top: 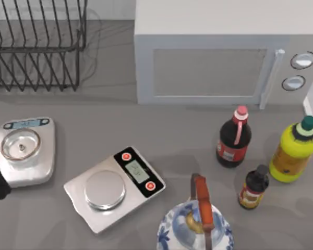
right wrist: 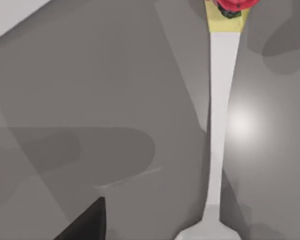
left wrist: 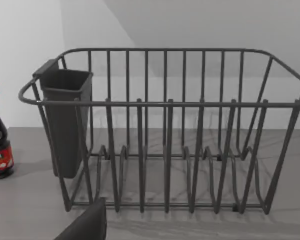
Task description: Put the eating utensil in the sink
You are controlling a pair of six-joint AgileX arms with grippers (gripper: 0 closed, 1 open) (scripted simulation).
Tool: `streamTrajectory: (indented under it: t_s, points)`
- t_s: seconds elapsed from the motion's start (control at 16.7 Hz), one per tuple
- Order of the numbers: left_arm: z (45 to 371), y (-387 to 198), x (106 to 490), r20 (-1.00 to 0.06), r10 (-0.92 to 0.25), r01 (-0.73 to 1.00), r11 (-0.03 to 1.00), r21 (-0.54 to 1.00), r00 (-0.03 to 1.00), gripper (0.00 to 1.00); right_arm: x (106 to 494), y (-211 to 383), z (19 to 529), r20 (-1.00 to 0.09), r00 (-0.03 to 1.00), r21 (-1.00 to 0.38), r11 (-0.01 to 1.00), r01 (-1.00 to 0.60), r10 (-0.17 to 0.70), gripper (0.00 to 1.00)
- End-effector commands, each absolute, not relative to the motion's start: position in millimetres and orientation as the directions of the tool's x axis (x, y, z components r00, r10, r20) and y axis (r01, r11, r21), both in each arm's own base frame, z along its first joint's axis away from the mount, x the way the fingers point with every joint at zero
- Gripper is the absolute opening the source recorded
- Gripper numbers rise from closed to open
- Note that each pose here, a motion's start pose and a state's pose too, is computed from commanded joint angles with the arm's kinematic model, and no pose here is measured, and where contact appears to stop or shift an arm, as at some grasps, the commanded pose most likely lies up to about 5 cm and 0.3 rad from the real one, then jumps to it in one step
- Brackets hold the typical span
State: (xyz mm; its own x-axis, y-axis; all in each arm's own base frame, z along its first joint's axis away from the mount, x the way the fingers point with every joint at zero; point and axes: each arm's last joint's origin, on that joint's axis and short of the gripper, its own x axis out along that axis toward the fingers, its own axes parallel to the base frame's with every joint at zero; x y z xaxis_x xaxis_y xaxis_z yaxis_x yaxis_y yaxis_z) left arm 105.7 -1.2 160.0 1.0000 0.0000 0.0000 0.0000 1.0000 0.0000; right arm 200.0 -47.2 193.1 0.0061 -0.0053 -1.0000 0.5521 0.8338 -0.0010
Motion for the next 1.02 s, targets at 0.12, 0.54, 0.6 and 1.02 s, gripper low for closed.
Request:
streamTrajectory:
  t_s: [0.12, 0.54, 0.6, 1.02]
  points:
    - [160, -1, 106, 0.0, 0.0, 0.0, 1.0, 0.0, 1.0, 1.0, 200, -47, 193, -1.0, 0.003, -0.002, 0.833, 0.553, -0.005, 1.0]
    - [160, -1, 106, 0.0, 0.0, 0.0, 1.0, 0.0, 1.0, 1.0, 204, -48, 167, -1.0, 0.002, -0.002, 0.833, 0.553, -0.004, 1.0]
    - [160, -1, 106, 0.0, 0.0, 0.0, 1.0, 0.0, 1.0, 1.0, 206, -49, 155, -1.0, 0.005, -0.002, 0.833, 0.554, -0.005, 1.0]
    - [160, -1, 106, 0.0, 0.0, 0.0, 1.0, 0.0, 1.0, 1.0, 201, -48, 94, -1.0, 0.004, -0.002, 0.833, 0.553, -0.005, 1.0]
